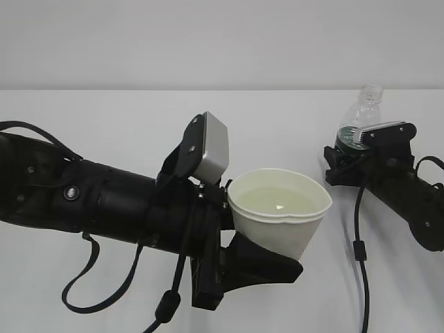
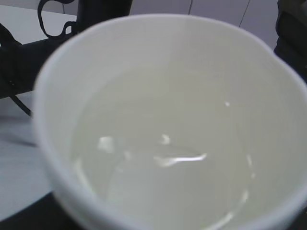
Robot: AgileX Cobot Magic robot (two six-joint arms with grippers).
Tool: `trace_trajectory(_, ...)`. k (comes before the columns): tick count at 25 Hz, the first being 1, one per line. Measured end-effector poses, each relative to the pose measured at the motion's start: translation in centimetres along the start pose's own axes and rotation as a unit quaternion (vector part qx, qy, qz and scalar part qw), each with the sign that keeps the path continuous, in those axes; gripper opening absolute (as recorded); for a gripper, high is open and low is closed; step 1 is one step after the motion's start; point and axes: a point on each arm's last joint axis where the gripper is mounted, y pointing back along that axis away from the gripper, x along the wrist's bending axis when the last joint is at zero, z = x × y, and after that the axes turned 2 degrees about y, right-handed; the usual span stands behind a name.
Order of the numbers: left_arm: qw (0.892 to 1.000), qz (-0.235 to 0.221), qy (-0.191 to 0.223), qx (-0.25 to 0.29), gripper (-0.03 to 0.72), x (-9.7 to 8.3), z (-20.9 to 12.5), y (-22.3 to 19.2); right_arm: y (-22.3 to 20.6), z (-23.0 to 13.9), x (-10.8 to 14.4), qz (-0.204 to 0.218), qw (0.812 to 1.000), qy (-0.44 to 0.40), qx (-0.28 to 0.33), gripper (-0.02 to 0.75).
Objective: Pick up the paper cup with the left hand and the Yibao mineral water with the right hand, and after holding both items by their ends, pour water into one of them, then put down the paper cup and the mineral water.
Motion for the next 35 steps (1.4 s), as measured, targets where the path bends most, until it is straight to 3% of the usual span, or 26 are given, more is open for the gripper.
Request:
trace_trajectory(6,1.000,0.000,0.000,0.000,0.430,0.0,0.0,0.0,0.0,0.0,0.0,0.001,1.000,-0.004,0.000,0.595)
trace_trajectory(19,1.000,0.001,0.000,0.001,0.430,0.0,0.0,0.0,0.6,-0.2,-0.1,-0.013,1.000,-0.021,-0.011,0.596)
trace_trajectory(28,1.000,0.005,0.000,0.004,0.430,0.1,-0.1,0.0,2.2,-1.5,0.3,-0.011,0.999,-0.030,0.019,0.594)
trace_trajectory(35,1.000,0.007,0.000,0.005,0.430,0.1,-0.1,0.0,3.3,-0.3,0.2,-0.012,0.999,-0.030,0.010,0.594)
